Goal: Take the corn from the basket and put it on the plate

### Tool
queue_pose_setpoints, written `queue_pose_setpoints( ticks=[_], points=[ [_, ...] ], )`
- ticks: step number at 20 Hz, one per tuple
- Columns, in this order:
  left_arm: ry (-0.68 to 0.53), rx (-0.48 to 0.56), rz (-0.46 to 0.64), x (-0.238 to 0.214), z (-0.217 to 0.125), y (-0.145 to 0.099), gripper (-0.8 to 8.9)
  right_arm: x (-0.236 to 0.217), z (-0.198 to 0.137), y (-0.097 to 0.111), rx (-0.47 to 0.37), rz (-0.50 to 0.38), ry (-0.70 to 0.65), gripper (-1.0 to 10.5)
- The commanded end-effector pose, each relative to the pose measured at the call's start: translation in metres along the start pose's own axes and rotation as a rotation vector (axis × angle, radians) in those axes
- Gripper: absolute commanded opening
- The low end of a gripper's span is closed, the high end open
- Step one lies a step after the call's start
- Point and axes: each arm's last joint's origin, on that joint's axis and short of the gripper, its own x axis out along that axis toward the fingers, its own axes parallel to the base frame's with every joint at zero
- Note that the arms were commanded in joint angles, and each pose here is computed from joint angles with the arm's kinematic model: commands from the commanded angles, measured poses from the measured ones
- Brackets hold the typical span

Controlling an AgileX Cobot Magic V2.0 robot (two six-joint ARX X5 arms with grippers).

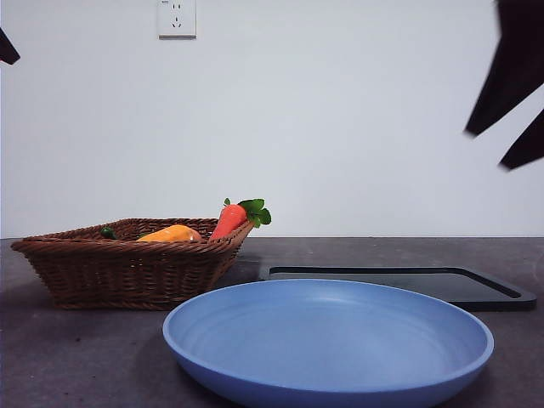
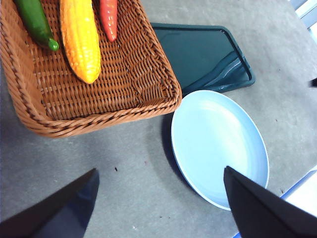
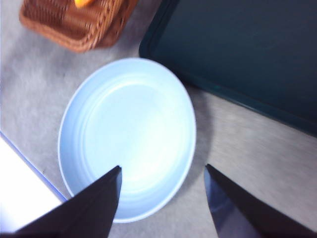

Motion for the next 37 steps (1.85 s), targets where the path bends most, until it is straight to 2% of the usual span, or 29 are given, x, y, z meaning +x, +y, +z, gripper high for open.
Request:
queue_pose_setpoints(
  ticks=[1,7,13,18,24,32,37],
  points=[
    [-0.013,0.004,-0.006,-0.002,0.004,-0.002,4.06,0.019,0.009,-0.005,0.013,0.0,0.046,2.7],
    [-0.013,0.005,-0.006,-0.002,0.004,-0.002,4.06,0.071,0.013,-0.023,0.038,0.008,0.177,2.7],
    [-0.013,0.005,-0.006,-0.002,0.004,-0.002,4.06,0.104,0.01,-0.036,0.061,0.015,0.254,2.7],
    [-0.013,0.005,-0.006,-0.002,0.004,-0.002,4.06,0.118,0.008,-0.038,0.056,0.022,0.286,1.9],
    [-0.024,0.012,-0.007,-0.002,0.005,-0.002,4.04,0.122,0.009,-0.038,0.041,0.026,0.274,0.0],
    [-0.068,0.031,0.011,0.0,0.015,-0.002,4.03,0.115,0.012,-0.034,0.076,0.023,0.251,0.0],
    [-0.047,0.083,0.13,0.011,0.054,-0.008,4.03,0.076,0.02,-0.012,0.044,0.034,0.155,0.0]
  ],
)
